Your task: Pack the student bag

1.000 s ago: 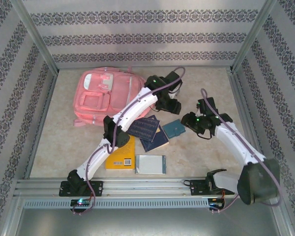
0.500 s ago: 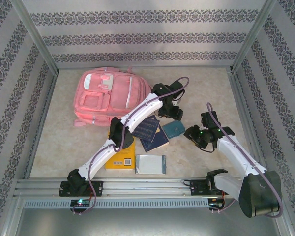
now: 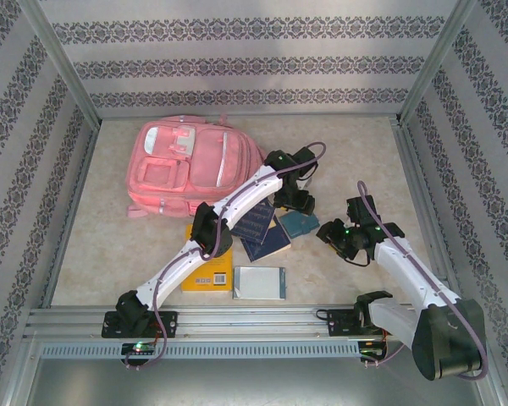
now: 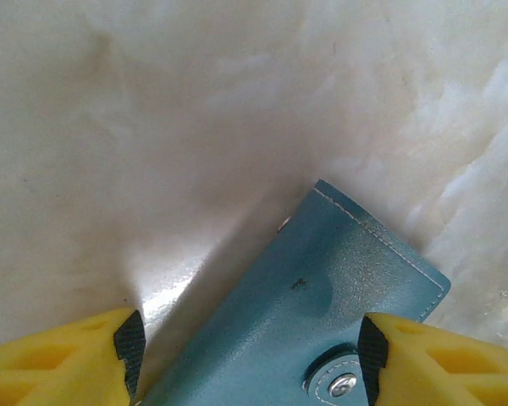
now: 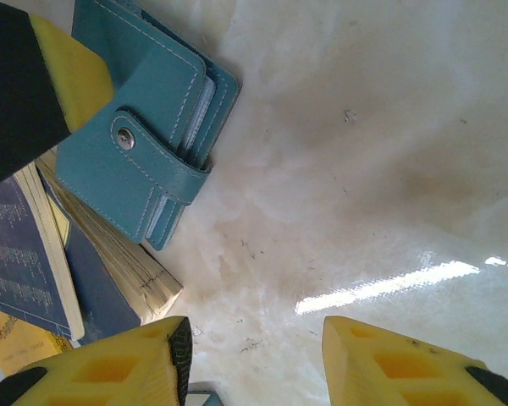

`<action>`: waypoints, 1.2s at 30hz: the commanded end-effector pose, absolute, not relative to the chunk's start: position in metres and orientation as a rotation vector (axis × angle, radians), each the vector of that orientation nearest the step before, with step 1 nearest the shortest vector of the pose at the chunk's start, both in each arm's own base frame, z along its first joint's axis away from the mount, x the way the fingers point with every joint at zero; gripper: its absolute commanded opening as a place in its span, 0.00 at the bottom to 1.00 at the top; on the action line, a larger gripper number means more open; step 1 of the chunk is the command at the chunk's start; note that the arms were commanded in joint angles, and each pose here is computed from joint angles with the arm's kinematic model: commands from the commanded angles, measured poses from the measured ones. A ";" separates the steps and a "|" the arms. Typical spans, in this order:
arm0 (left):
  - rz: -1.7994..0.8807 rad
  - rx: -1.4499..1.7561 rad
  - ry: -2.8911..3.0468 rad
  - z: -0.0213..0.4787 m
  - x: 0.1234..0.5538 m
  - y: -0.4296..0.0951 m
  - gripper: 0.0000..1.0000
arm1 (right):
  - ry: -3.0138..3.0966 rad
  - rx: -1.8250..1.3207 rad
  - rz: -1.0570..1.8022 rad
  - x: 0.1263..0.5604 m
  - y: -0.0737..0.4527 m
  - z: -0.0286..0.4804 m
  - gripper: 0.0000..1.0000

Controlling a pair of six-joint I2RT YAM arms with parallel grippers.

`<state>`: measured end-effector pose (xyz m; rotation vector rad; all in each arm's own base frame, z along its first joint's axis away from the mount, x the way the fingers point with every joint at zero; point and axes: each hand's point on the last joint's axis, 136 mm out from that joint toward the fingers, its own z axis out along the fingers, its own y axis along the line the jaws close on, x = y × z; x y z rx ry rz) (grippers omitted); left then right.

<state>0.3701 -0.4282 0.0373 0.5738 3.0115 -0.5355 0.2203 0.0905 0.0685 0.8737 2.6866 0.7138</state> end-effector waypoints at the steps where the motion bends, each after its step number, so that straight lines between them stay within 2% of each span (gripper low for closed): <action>1: -0.593 0.584 3.065 0.038 0.351 -0.436 0.68 | 2.678 0.889 0.689 0.221 0.085 0.066 0.47; 7: -0.657 0.565 3.122 0.042 0.328 -0.448 0.68 | 2.692 0.975 0.640 0.223 0.073 0.055 0.48; 13: -0.583 0.478 3.200 0.041 0.320 -0.435 0.63 | 2.701 1.052 0.652 0.227 0.070 0.043 0.46; 18: -0.652 0.430 3.266 0.046 0.305 -0.439 0.62 | 2.702 1.103 0.697 0.234 0.073 0.033 0.45; 23: -0.690 0.374 3.237 0.072 0.307 -0.441 0.62 | 2.694 1.125 0.749 0.247 0.076 0.027 0.43; 31: -0.532 0.144 3.046 0.152 0.329 -0.411 0.64 | 2.731 1.083 0.724 0.256 0.076 0.024 0.42; 36: -0.381 0.125 3.051 0.161 0.324 -0.385 0.66 | 2.740 1.038 0.713 0.258 0.076 0.030 0.43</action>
